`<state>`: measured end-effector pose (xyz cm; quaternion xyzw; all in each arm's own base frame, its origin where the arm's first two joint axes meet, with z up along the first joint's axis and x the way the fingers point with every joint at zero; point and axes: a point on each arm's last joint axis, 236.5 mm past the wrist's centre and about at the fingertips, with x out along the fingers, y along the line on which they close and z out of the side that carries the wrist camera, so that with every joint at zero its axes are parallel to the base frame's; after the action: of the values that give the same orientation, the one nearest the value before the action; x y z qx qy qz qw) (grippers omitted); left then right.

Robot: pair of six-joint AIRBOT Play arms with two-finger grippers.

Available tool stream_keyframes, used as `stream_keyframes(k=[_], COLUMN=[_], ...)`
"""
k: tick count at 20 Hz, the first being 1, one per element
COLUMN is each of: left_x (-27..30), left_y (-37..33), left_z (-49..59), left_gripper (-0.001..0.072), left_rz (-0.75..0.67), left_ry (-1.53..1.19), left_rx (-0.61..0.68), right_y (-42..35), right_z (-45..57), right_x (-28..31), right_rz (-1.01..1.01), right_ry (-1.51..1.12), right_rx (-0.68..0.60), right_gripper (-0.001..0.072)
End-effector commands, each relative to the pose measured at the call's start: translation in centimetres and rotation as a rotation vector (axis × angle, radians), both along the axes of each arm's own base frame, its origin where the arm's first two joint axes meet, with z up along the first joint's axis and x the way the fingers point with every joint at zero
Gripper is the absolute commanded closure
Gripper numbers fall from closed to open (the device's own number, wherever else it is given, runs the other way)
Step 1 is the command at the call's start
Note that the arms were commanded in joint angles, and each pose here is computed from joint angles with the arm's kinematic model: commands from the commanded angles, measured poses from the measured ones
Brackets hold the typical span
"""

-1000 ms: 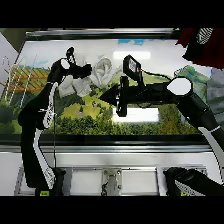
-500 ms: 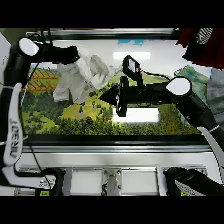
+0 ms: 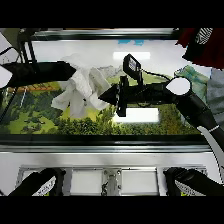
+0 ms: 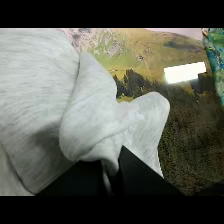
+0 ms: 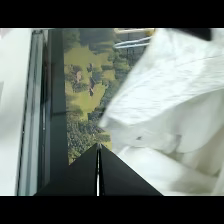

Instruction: Fold the clothes and pants, and hang the long-sleeved shirts on hangers.

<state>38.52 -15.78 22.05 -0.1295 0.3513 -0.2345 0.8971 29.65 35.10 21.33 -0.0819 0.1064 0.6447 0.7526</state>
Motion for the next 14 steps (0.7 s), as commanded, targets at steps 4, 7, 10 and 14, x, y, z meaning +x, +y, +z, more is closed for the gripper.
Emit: stream_keyframes(k=[4,7,10,14], left_x=[-3.8,-4.7,-5.4,-9.3], left_y=[0.7,0.3,-3.2,-11.5], left_z=[0.4,0.3,6.5,19.1], left_gripper=[0.0684,0.0684,0.0685,0.0685], left_rz=[0.025,0.051,-0.019,-0.23], left_ry=[-0.03,-0.002,-0.153,-0.404], left_rx=[-0.029,-0.087,-0.16,-0.344], right_y=[0.6,-1.2,-8.6,-21.2], right_z=[2.1,3.0,5.6,9.8], right_x=[-0.4,1.6,6.1,7.4], right_rz=[0.004,-0.122,-0.465,-0.867], right_ry=[0.049,0.112,-0.021,-0.056], right_rx=[0.1,0.108,0.034,0.026], right_gripper=[0.0688,0.069,0.069,0.069])
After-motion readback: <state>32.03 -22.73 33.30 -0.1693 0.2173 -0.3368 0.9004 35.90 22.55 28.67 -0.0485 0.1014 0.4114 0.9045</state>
